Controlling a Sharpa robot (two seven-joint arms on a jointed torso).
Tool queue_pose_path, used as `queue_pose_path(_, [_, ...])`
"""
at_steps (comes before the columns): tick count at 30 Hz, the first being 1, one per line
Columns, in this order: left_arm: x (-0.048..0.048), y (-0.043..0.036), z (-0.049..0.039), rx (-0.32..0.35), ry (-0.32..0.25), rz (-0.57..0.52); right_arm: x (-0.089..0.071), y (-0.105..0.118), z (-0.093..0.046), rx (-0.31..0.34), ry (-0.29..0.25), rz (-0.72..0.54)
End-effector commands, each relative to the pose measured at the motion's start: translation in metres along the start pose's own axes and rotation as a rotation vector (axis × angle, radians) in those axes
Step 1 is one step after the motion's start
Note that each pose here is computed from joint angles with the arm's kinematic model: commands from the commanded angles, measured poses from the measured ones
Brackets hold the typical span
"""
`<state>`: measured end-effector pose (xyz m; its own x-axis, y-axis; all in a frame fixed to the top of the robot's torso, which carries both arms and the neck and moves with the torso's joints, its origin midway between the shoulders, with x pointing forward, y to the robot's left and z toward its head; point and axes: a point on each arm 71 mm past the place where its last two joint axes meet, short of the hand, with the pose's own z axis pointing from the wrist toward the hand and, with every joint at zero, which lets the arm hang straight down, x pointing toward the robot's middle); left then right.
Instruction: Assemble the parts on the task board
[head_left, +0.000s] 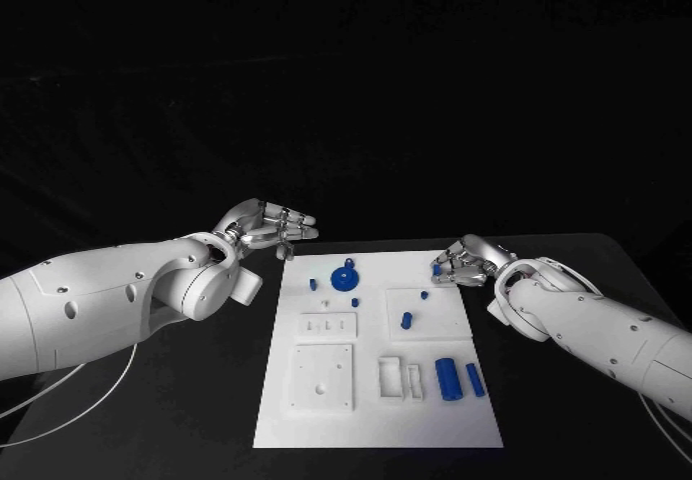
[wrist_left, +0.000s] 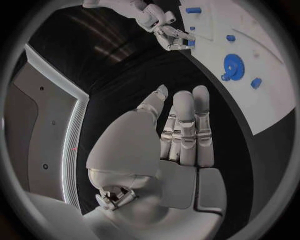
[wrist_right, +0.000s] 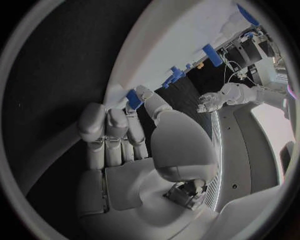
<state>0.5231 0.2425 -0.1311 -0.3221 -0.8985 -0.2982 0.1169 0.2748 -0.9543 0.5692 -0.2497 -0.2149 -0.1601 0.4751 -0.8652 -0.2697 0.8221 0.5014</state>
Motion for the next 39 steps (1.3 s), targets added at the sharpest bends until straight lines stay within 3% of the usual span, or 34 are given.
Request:
queue_pose_path(1, [0.0037, 0.0014, 0.0011, -0.037, 0.042, 0.023, -0.005, 0.005, -0.001, -0.003, -0.034, -0.022])
queue_pose_path(4, [0.0062, 0.0030, 0.0032, -0.077, 0.065, 0.041, -0.012, 0.014, -0.001, -0.018, -0.039, -0.033])
queue_pose_path(11, [0.0203, 0.0059, 0.0190, -0.181, 0.140, 0.084, -0.026, 0.047, 0.000, -0.087, -0.027, -0.069])
queue_pose_path(17, [0.0307, 0.0044, 0.0289, -0.244, 0.197, 0.102, -0.028, 0.074, 0.000, -0.136, -0.006, -0.086])
queue_pose_path(29, [0.0494, -0.0001, 0.0421, -0.300, 0.257, 0.162, -0.010, 0.124, 0.005, -0.204, 0.042, -0.099])
queue_pose_path(39, [0.0656, -0.0011, 0.0477, -0.346, 0.262, 0.192, 0.009, 0.144, 0.008, -0.215, 0.091, -0.120])
